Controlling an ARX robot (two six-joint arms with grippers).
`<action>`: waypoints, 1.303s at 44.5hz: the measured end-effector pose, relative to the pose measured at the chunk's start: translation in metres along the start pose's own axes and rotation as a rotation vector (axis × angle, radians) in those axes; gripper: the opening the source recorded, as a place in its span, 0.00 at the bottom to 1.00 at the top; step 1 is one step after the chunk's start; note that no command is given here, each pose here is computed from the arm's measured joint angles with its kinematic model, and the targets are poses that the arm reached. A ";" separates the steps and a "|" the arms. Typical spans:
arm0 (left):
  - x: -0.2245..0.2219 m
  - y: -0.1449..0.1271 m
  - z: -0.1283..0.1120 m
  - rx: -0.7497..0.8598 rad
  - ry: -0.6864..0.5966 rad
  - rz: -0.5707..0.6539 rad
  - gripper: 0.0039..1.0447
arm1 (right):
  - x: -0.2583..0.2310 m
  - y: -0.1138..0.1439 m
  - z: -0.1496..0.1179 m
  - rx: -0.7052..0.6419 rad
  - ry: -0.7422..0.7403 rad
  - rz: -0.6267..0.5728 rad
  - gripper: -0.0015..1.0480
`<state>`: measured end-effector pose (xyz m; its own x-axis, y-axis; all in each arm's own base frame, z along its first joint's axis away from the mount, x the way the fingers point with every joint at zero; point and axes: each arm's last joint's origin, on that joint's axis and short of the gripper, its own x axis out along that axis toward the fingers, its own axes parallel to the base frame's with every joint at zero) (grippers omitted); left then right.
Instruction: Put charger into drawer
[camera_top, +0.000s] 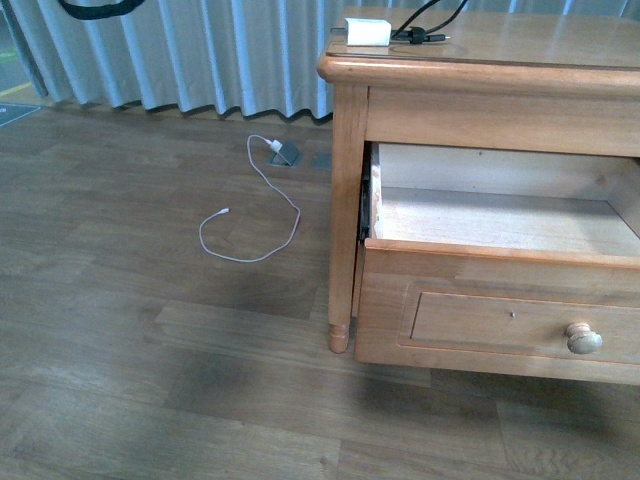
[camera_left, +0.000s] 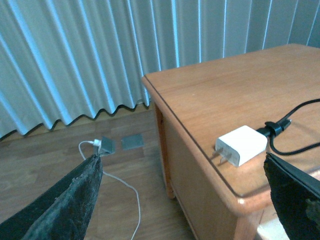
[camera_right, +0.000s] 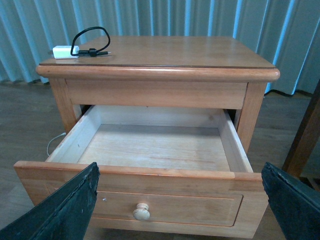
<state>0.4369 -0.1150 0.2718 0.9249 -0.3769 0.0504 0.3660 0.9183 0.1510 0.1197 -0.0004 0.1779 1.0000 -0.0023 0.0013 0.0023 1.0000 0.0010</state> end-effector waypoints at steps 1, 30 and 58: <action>0.007 -0.001 -0.002 -0.002 -0.005 -0.008 0.94 | 0.000 0.000 0.000 0.000 0.000 0.000 0.92; 0.110 -0.049 -0.057 -0.061 -0.003 -0.210 0.94 | 0.000 0.000 0.000 0.000 0.000 0.000 0.92; 0.109 -0.055 -0.060 -0.073 0.074 -0.252 0.38 | 0.000 0.000 0.000 0.000 0.000 0.000 0.92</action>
<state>0.5242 -0.1990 0.2098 0.8075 -0.5876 -0.0522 0.5899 0.8037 0.0780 0.1197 -0.0004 0.1779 1.0000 -0.0023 0.0010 0.0023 1.0000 0.0010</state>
